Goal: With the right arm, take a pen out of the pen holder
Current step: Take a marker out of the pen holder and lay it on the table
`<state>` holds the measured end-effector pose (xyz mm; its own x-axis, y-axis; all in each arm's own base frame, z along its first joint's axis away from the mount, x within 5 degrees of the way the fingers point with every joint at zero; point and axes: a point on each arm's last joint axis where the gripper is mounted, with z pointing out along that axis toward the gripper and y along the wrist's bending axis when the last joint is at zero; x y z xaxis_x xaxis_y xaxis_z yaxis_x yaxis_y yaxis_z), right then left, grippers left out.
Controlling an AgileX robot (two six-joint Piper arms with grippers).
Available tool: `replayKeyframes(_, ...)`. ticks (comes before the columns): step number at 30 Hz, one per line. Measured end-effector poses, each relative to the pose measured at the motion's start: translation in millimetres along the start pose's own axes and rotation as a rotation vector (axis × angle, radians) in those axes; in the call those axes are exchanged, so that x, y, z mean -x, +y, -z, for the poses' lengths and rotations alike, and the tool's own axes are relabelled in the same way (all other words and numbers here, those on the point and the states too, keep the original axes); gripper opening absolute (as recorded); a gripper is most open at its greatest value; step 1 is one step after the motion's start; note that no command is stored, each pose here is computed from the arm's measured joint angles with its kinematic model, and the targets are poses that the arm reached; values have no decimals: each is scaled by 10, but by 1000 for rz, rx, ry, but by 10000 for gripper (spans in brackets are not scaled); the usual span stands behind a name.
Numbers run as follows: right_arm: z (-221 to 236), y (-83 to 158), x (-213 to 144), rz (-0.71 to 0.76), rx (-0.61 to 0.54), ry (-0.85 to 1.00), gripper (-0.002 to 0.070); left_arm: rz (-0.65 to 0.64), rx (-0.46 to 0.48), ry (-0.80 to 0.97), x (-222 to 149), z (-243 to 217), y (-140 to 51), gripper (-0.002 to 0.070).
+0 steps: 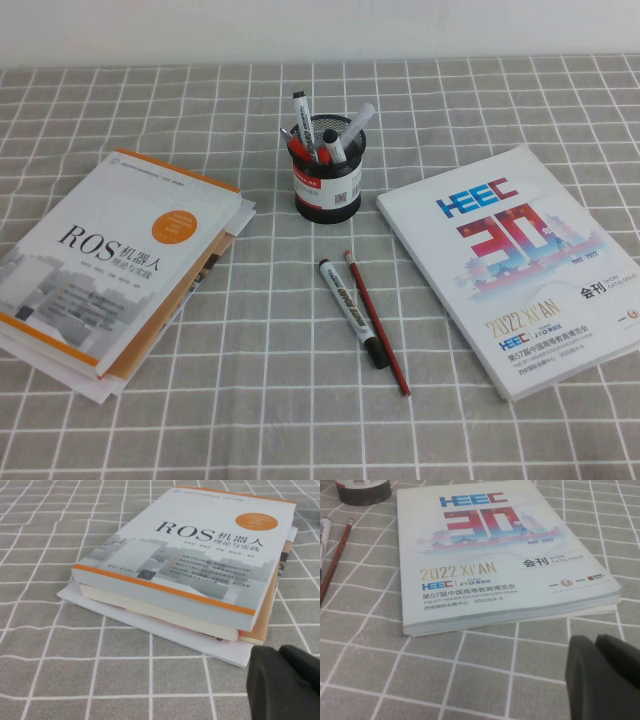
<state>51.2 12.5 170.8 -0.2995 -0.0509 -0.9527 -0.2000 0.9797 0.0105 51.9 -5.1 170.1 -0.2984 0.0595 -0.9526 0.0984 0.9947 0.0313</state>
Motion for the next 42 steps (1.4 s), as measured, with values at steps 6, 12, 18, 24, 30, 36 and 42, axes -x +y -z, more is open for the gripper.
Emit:
replayKeyframes(6, 0, 0, 0, 0, 0, 0, -13, 0, 0, 0, 0, 0, 0, -3)
replayKeyframes(12, 0, 0, 0, 0, 0, 0, -13, 0, 0, 0, 0, 0, 0, -3)
replayKeyframes(18, 0, 0, 0, 0, 0, 0, -13, 0, 0, 0, 0, 0, 0, -3)
replayKeyframes(24, 0, 0, 0, 0, 0, 0, -13, 0, 0, 0, 0, 0, 0, -3)
replayKeyframes(30, 0, 7, 12, -24, 8, -13, -13, 0, 0, 0, 0, 0, 0, -3)
replayKeyframes(36, 8, 34, 119, -203, 51, -127, -13, 0, 0, 0, 0, 0, 0, -3)
replayKeyframes(42, 27, 41, 215, -456, 99, -224, -12, 0, 0, 0, 0, 0, 0, -3)
